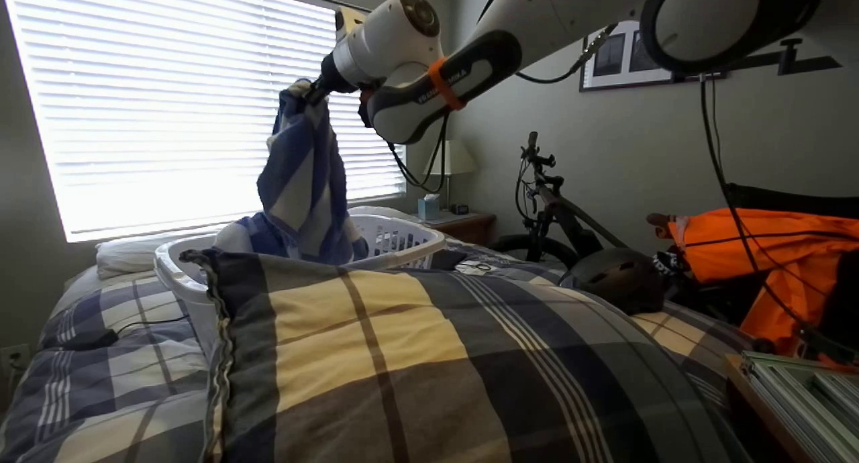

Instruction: Put the white and blue towel in the basket.

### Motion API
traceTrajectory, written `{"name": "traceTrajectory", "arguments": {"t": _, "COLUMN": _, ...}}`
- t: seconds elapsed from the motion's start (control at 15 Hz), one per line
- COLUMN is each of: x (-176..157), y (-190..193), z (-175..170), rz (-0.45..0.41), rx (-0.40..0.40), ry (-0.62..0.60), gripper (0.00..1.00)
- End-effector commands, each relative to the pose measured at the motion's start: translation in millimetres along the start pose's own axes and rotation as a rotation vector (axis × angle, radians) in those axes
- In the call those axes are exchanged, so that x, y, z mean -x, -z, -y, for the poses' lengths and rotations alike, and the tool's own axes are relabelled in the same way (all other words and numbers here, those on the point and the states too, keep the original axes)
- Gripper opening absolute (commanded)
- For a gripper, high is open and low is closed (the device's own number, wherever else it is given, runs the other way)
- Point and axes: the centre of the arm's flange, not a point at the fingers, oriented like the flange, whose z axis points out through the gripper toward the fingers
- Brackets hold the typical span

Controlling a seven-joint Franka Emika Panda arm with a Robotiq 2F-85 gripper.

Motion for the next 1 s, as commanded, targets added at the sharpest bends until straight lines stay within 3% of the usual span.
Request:
{"name": "traceTrajectory", "arguments": {"t": 0.0, "x": 13.7, "y": -25.3, "z": 9.7, "rz": 0.010, "rx": 0.072, "ry": -0.007, "gripper": 0.04}}
{"name": "traceTrajectory", "arguments": {"t": 0.6, "x": 57.4, "y": -38.4, "z": 56.3, "rz": 0.338, "rx": -0.015, "ry": -0.056, "gripper": 0.04}}
{"name": "traceTrajectory", "arguments": {"t": 0.67, "x": 59.7, "y": -39.6, "z": 59.7, "rz": 0.342, "rx": -0.013, "ry": -0.056, "gripper": 0.31}}
{"name": "traceTrajectory", "arguments": {"t": 0.93, "x": 46.3, "y": -33.8, "z": 59.8, "rz": 0.370, "rx": -0.063, "ry": -0.091, "gripper": 0.61}}
